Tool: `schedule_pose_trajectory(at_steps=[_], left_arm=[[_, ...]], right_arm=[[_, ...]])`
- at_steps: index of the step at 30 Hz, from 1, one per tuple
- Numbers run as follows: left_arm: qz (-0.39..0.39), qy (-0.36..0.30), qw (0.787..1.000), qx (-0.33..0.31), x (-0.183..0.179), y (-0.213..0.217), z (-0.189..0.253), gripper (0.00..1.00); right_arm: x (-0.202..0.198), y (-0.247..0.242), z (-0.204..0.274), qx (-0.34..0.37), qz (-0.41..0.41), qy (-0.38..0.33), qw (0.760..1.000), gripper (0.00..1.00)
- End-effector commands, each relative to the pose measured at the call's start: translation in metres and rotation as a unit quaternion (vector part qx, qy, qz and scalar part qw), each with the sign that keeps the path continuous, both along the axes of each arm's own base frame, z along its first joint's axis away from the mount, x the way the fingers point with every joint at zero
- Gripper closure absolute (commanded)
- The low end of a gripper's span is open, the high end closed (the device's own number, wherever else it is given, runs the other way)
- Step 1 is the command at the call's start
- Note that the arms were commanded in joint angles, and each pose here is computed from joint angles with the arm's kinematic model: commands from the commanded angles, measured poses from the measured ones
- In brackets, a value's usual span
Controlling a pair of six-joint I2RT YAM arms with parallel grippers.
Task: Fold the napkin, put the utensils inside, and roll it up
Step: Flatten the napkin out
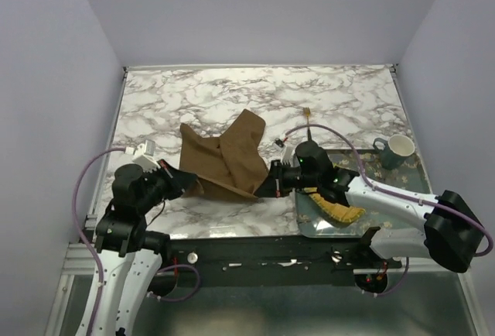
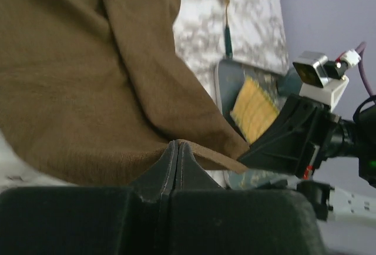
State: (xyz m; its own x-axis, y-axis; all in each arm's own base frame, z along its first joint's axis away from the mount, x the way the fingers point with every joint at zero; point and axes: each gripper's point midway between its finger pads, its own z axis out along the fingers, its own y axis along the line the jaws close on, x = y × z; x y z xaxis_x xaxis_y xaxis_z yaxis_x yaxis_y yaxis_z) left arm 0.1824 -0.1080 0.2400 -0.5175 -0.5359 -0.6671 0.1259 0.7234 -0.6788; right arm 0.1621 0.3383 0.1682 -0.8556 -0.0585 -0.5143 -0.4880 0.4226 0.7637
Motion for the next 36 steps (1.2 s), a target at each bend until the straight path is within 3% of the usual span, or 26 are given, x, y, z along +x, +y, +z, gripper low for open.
schedule_pose_trajectory(at_steps=[1,4,8,9,11,12,13,15,16,17,18,21,23,25,27,32,36], left_arm=[[-0.048,0.065,0.994,-0.079,-0.016,-0.025,-0.024,1.00],[-0.056,0.114,0.985,-0.116,-0.023,-0.033,-0.042,1.00],[-0.043,0.126,0.985,-0.111,-0.021,-0.030,-0.052,1.00],[-0.041,0.124,0.985,-0.109,-0.020,-0.029,-0.051,0.75],[-0.034,0.114,0.989,-0.090,-0.015,-0.025,-0.047,0.45],[-0.033,0.105,0.991,-0.081,-0.013,-0.023,-0.042,0.16],[-0.033,0.094,0.993,-0.062,-0.011,-0.020,-0.040,0.15],[-0.013,0.081,0.996,-0.038,-0.002,-0.011,-0.031,0.16],[0.000,0.080,0.996,-0.029,0.003,-0.008,-0.031,0.17],[0.021,0.093,0.995,-0.015,0.014,-0.001,-0.040,0.19],[0.028,0.102,0.994,-0.010,0.020,0.000,-0.045,0.21],[0.045,0.127,0.991,0.026,0.047,0.006,-0.066,0.26],[0.066,0.131,0.988,0.052,0.068,0.014,-0.075,0.29],[0.102,0.120,0.984,0.085,0.088,0.028,-0.078,0.40],[0.117,0.146,0.977,0.102,0.102,0.034,-0.096,0.42],[0.117,0.191,0.969,0.109,0.137,0.031,-0.132,0.41],[0.111,0.233,0.962,0.089,0.152,0.032,-0.164,0.48]], right_arm=[[-0.012,-0.024,-0.048,-0.036,-0.033,0.041,0.998,0.99],[-0.044,-0.034,-0.087,-0.063,-0.012,0.088,0.994,0.99],[-0.081,-0.034,-0.106,-0.077,0.030,0.111,0.990,0.98],[-0.087,-0.034,-0.109,-0.080,0.043,0.120,0.989,0.93],[-0.096,-0.034,-0.109,-0.081,0.064,0.127,0.987,0.72],[-0.100,-0.034,-0.106,-0.078,0.073,0.130,0.986,0.62],[-0.098,-0.034,-0.096,-0.066,0.075,0.114,0.988,0.45],[-0.088,-0.048,-0.100,-0.112,0.053,0.075,0.990,0.33],[-0.070,-0.045,-0.068,-0.108,0.030,0.024,0.993,0.17],[-0.065,-0.068,-0.078,-0.180,0.015,0.005,0.984,0.07],[-0.036,-0.076,-0.067,-0.210,-0.036,-0.047,0.976,0.00],[0.011,-0.074,-0.035,-0.239,-0.073,-0.116,0.961,0.00],[0.048,-0.061,-0.027,-0.246,-0.087,-0.110,0.959,0.00],[0.072,-0.047,-0.025,-0.248,-0.088,-0.103,0.959,0.01],[0.101,-0.027,-0.027,-0.262,-0.077,-0.111,0.956,0.03],[0.136,-0.034,-0.068,-0.300,-0.057,-0.067,0.950,0.02],[0.134,-0.041,-0.097,-0.293,-0.009,-0.041,0.955,0.05]])
